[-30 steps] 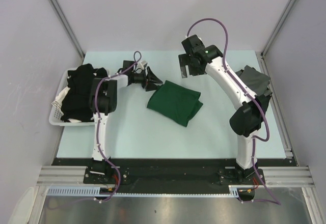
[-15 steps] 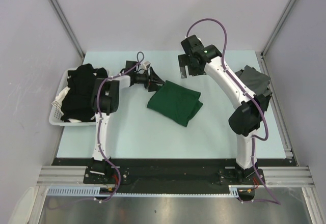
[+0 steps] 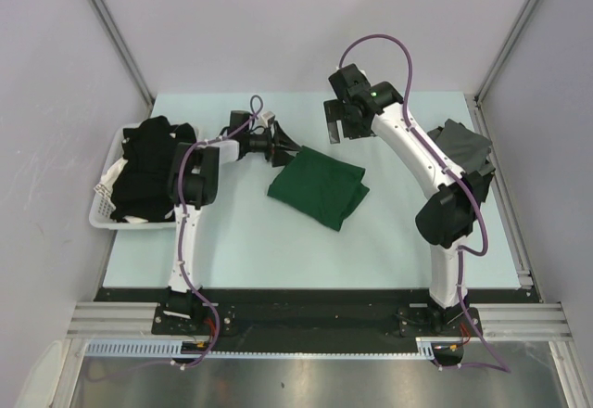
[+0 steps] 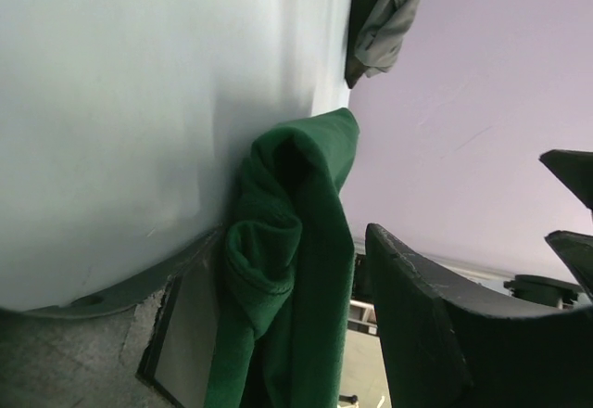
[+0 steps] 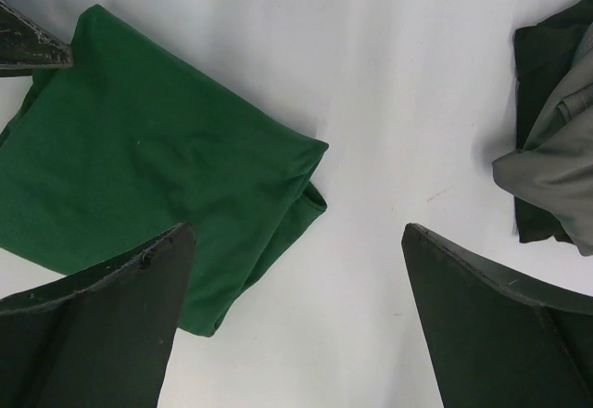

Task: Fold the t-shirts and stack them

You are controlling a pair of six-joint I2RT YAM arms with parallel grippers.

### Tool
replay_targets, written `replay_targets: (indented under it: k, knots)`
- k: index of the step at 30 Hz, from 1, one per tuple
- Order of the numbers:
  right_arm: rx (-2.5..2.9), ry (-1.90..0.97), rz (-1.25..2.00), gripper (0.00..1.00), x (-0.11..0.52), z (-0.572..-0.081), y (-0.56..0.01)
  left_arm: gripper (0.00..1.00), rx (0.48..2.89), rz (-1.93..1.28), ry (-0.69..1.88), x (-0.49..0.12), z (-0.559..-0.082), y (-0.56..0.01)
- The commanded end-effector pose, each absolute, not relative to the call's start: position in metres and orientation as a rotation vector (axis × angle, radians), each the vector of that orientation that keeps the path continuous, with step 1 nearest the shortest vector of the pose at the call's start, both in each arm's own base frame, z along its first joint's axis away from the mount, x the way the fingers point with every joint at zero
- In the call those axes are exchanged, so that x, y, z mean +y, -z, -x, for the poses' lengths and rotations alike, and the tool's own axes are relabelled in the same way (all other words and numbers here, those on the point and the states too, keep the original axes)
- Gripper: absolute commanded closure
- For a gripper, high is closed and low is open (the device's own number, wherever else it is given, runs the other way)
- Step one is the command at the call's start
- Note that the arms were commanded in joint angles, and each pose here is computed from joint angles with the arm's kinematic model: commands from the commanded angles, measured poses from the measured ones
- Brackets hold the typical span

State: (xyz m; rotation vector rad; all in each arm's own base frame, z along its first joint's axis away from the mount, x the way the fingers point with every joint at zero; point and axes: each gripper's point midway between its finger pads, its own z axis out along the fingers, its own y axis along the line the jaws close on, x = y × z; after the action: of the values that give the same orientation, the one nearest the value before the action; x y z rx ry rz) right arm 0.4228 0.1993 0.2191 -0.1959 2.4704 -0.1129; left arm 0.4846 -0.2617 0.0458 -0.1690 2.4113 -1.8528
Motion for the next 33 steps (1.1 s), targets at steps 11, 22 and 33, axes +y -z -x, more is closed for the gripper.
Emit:
replay_targets:
  k: [11,22,33]
  knots:
    - [2.439,0.098,0.19,0.0,0.206,-0.429,-0.23,0.34,2.436,0.157,1.873,-0.276,-0.479,-0.024]
    - [2.437,0.086,0.19,0.0,0.206,-0.429,-0.232,0.34,2.595,0.135,1.667,-0.267,-0.476,-0.011]
    - [2.416,0.071,0.172,0.0,0.205,-0.429,-0.238,0.84,2.682,0.141,1.436,-0.253,-0.478,0.0]
